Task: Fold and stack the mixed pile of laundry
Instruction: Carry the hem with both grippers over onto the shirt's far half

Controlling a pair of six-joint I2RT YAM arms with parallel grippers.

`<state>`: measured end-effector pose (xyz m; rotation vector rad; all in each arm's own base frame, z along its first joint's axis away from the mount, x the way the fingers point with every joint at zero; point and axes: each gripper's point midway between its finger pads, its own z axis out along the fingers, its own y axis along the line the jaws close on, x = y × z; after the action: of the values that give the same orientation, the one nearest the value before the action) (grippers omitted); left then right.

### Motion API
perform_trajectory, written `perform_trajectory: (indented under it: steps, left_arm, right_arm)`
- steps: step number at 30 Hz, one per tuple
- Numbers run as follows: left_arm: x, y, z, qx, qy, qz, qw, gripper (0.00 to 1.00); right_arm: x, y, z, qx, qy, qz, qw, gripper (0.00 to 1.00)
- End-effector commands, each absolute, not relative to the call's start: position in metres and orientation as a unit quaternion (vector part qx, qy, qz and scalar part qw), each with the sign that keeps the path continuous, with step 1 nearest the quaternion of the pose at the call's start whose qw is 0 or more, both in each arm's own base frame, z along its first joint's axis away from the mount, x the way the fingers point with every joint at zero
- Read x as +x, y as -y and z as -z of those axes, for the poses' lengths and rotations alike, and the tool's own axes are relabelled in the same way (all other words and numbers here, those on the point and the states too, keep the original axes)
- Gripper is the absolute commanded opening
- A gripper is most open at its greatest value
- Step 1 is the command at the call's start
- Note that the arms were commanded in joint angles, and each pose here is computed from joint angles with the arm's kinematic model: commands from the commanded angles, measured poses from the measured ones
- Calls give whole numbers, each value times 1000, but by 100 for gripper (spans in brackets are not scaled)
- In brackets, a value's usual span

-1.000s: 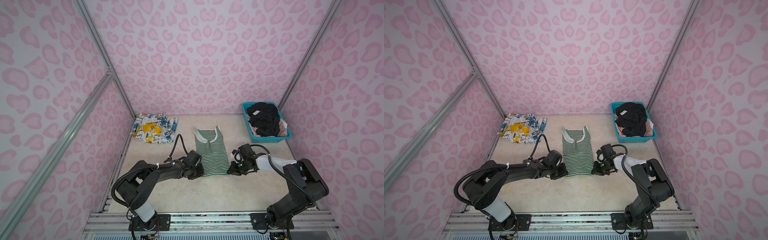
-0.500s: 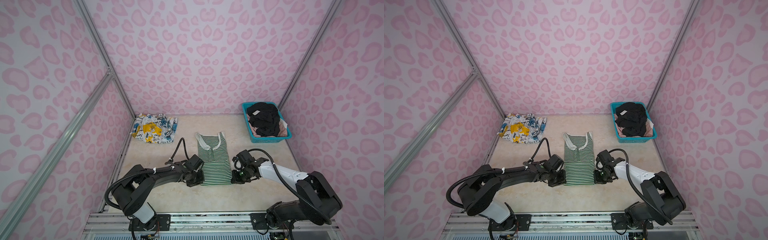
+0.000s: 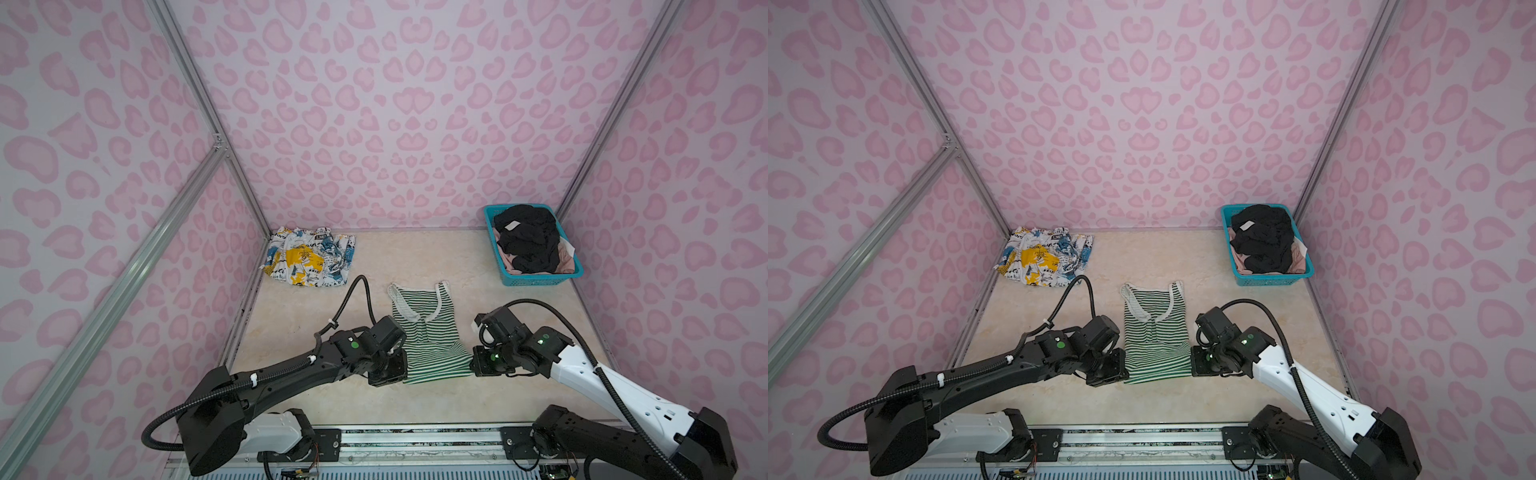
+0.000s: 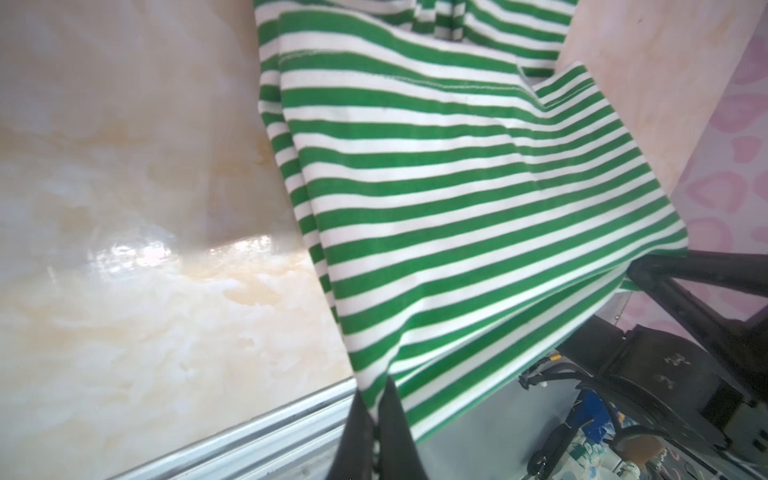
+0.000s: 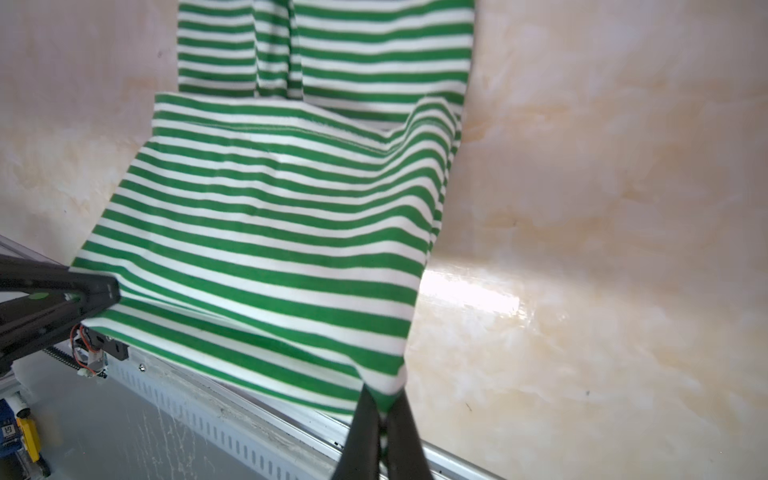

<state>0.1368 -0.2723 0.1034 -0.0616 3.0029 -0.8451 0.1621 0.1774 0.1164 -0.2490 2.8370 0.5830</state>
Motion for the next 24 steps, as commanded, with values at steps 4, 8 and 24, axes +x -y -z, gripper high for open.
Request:
perform_trajectory:
  steps: [4, 8, 24]
  left_arm:
    - [150, 267, -109, -27, -966, 256, 2, 2]
    - [171, 262, -111, -40, -964, 262, 8, 2]
    - [240, 268, -94, -67, -950, 304, -4, 2]
  right_arm:
    - [188, -166, -127, -75, -975, -166, 127, 0]
    - [212, -176, -128, -78, -972, -185, 125, 0]
    - [290, -191, -116, -79, -968, -219, 92, 0]
